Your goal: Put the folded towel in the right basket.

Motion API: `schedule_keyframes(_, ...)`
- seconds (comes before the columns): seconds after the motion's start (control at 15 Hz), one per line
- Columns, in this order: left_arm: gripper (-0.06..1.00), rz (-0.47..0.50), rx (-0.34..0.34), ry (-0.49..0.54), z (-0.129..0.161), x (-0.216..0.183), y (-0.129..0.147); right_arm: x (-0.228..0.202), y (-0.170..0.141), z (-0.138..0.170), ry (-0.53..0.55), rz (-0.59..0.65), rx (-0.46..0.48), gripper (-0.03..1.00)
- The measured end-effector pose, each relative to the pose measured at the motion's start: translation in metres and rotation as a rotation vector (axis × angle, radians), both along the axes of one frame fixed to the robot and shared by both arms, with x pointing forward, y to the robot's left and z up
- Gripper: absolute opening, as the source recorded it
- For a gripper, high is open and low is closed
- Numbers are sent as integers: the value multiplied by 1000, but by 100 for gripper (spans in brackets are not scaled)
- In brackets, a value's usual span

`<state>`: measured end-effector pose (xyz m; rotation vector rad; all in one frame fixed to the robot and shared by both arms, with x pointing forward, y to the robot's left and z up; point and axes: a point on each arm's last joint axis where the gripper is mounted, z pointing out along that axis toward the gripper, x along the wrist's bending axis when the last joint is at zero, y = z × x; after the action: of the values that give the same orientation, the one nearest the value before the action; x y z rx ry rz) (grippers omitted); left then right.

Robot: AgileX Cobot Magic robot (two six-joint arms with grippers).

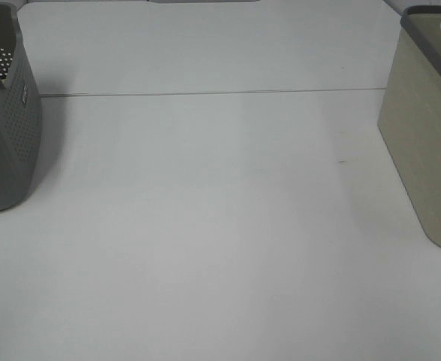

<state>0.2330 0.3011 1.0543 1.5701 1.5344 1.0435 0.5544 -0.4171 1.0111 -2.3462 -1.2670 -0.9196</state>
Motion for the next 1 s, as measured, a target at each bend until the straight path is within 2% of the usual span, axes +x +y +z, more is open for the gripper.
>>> schedule_keyframes(0.2,99,0,0,0,0,0,0,0,1,1,1,4,17,73)
schedule_keyframes(0.47,99,0,0,0,0,0,0,-3,0,2,13,23,-17,73)
schedule_keyframes(0.53,99,0,0,0,0,0,0,-7,1,7,10,32,-47,73)
schedule_keyframes(0.8,99,0,0,0,0,0,0,-39,7,58,-31,10,-256,73)
schedule_keyframes(1.0,99,0,0,0,0,0,0,-61,23,95,-129,5,-333,73)
